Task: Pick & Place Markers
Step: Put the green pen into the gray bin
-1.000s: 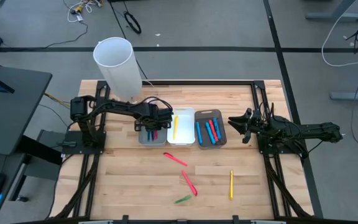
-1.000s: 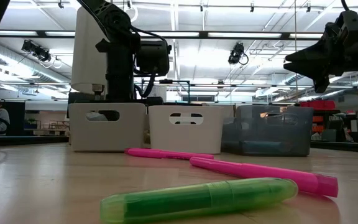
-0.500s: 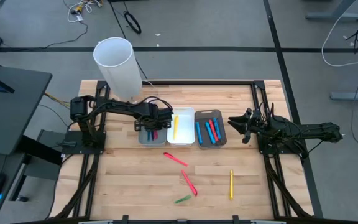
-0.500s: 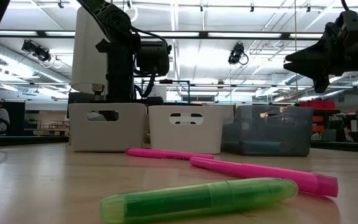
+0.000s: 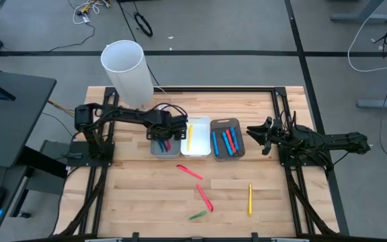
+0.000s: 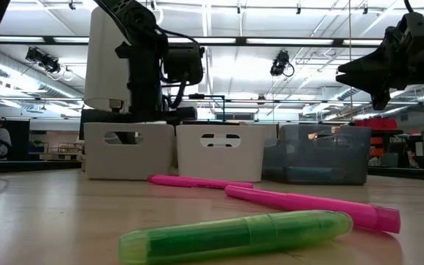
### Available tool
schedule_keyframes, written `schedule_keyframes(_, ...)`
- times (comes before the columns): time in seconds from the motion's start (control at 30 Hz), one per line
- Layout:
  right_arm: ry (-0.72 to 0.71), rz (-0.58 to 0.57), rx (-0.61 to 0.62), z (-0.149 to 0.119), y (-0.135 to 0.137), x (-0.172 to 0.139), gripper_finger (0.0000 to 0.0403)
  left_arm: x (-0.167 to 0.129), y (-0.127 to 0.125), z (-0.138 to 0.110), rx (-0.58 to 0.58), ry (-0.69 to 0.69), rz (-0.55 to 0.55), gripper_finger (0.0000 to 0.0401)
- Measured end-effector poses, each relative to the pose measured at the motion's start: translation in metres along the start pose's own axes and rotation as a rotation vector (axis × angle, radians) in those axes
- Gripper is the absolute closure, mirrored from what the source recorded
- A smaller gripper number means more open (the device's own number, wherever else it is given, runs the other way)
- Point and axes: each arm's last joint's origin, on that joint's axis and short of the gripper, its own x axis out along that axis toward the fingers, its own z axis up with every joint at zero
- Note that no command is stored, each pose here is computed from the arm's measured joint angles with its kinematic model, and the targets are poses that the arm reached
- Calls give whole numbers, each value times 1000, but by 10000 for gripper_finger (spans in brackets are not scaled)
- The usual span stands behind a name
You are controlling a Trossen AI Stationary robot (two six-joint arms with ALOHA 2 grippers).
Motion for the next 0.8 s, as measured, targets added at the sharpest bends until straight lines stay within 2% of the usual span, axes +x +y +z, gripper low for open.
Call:
schedule_keyframes(0.27,0,0,0,0,0,0,292,-27,-8,3,231,16,-74,120)
schedule_keyframes(0.4,0,0,0,0,0,0,292,-53,-13,3,447,26,-171,121)
schedule_keyframes(0.57,0,0,0,0,0,0,292,-89,-6,-5,713,25,-306,121)
schedule_keyframes(0.8,0,0,0,0,0,0,292,-134,17,-36,1085,3,-388,121)
